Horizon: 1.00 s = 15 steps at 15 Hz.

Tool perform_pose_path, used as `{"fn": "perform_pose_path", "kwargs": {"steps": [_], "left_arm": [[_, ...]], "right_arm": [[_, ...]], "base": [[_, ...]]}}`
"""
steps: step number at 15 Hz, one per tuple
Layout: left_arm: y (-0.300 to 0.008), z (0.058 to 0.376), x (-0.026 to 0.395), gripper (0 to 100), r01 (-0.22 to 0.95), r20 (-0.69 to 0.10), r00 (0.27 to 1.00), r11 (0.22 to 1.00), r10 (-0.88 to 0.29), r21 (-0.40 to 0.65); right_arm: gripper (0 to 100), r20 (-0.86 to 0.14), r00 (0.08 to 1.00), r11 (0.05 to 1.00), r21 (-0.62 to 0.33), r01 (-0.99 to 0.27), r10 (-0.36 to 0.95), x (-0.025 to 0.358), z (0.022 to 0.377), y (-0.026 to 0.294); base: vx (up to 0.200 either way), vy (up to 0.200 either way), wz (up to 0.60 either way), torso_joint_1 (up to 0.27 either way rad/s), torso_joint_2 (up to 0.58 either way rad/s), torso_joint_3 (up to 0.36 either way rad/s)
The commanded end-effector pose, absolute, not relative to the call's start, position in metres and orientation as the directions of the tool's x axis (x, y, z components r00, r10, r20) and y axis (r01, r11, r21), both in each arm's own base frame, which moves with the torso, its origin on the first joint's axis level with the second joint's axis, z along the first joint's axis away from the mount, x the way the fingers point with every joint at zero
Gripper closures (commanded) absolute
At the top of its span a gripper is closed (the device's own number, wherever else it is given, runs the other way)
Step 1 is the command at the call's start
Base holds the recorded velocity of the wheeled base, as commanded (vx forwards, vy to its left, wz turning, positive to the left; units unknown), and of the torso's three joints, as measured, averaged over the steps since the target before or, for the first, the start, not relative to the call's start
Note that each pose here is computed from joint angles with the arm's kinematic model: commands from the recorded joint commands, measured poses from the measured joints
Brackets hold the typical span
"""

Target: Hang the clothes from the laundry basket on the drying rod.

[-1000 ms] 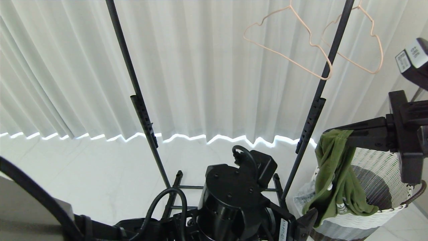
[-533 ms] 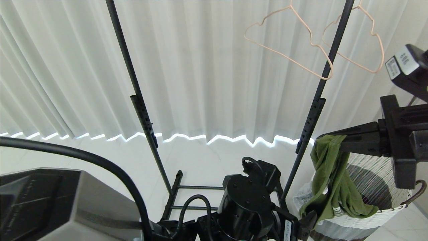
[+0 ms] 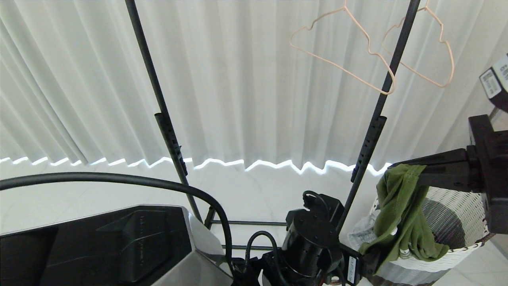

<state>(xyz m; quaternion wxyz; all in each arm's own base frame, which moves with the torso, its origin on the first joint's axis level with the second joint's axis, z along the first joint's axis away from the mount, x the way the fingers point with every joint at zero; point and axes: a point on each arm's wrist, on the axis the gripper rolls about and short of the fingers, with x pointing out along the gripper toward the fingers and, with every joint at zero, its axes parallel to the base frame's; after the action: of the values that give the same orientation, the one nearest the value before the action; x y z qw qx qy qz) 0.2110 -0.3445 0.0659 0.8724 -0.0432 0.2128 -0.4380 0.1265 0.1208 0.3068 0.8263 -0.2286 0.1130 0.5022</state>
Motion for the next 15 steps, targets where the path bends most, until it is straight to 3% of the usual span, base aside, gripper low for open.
{"fn": "perform_pose_path", "kwargs": {"steps": [1,4,7,11,14,15], "left_arm": [[-0.345,0.057,0.212,100,0.742,-0.355,0.523,0.619,-0.775,-0.258],[-0.344,0.062,0.209,100,0.733,-0.343,0.546,0.634,-0.765,-0.246],[-0.332,0.082,0.188,100,0.759,-0.318,0.569,0.633,-0.758,-0.151],[-0.300,0.148,0.159,100,0.793,-0.154,0.580,0.598,-0.800,-0.115],[-0.270,0.174,0.145,100,0.767,-0.095,0.629,0.636,-0.772,-0.087],[-0.258,0.176,0.143,100,0.744,-0.107,0.656,0.664,-0.747,-0.072]], "right_arm": [[100,-0.399,0.476,0.394,-0.273,-0.878,0.784,0.123,0.311,0.118],[100,-0.397,0.495,0.410,-0.283,-0.867,0.773,0.121,0.311,0.116],[100,-0.405,0.502,0.417,-0.284,-0.863,0.764,0.120,0.308,0.114],[100,-0.397,0.504,0.416,-0.290,-0.862,0.767,0.122,0.309,0.116],[100,-0.384,0.499,0.406,-0.300,-0.863,0.777,0.121,0.310,0.118],[100,-0.387,0.496,0.403,-0.300,-0.865,0.777,0.121,0.309,0.119]], "base": [[0.000,0.000,0.00,0.000,0.00,0.000],[0.000,0.000,0.00,0.000,0.00,0.000],[0.000,0.000,0.00,0.000,0.00,0.000],[0.000,0.000,0.00,0.000,0.00,0.000],[0.000,0.000,0.00,0.000,0.00,0.000],[0.000,0.000,0.00,0.000,0.00,0.000]]}}
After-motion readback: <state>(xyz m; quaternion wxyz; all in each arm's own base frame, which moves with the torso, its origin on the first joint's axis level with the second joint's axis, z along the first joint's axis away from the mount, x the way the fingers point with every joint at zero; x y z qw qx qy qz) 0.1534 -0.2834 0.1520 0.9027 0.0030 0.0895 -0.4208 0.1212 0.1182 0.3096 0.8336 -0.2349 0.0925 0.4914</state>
